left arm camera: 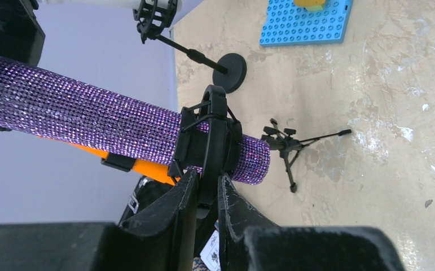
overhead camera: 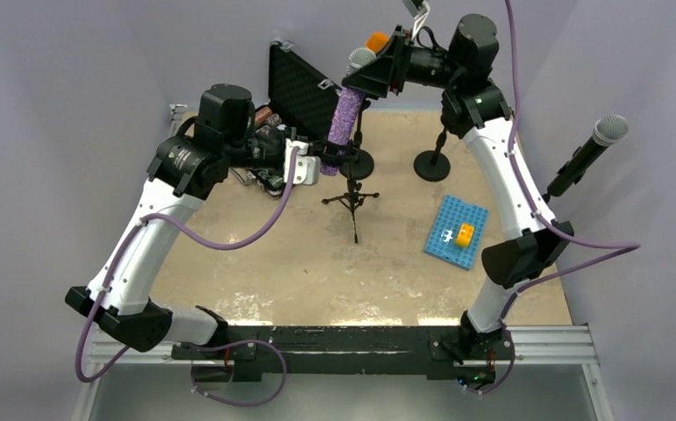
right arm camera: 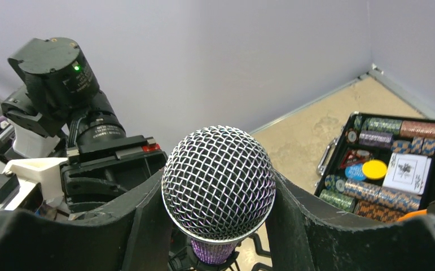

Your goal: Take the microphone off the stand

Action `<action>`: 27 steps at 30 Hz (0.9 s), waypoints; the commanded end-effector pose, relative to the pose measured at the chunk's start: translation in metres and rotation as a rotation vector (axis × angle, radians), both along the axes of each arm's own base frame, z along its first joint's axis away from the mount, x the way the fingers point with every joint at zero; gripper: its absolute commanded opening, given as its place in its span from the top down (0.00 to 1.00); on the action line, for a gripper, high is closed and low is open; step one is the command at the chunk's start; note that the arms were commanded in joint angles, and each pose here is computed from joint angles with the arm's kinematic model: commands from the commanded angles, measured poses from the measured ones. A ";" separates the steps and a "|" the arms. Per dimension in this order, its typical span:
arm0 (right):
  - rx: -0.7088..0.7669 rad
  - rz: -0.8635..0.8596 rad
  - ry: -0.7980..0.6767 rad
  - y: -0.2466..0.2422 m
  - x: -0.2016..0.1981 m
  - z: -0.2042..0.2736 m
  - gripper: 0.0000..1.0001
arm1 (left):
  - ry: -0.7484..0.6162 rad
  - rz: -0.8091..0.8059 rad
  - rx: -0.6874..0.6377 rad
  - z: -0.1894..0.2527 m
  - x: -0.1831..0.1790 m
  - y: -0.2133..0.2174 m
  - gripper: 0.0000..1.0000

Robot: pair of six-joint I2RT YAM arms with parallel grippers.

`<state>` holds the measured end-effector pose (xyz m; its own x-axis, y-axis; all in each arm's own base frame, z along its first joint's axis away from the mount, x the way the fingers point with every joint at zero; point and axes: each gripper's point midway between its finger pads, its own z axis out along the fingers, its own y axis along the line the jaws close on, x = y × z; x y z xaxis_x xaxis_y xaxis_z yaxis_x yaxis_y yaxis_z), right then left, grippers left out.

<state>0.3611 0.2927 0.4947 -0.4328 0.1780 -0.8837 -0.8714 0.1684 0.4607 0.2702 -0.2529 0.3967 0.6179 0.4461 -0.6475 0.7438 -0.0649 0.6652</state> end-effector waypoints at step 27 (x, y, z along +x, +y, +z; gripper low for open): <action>0.199 -0.178 -0.142 -0.037 -0.002 0.102 1.00 | -0.099 -0.123 0.045 0.015 -0.030 -0.002 1.00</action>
<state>0.3698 0.2720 0.5421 -0.3870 0.3025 -0.8711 -0.8652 0.2077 0.4565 0.2547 -0.2561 0.4017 0.6812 0.4257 -0.5956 0.7015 -0.1468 0.6973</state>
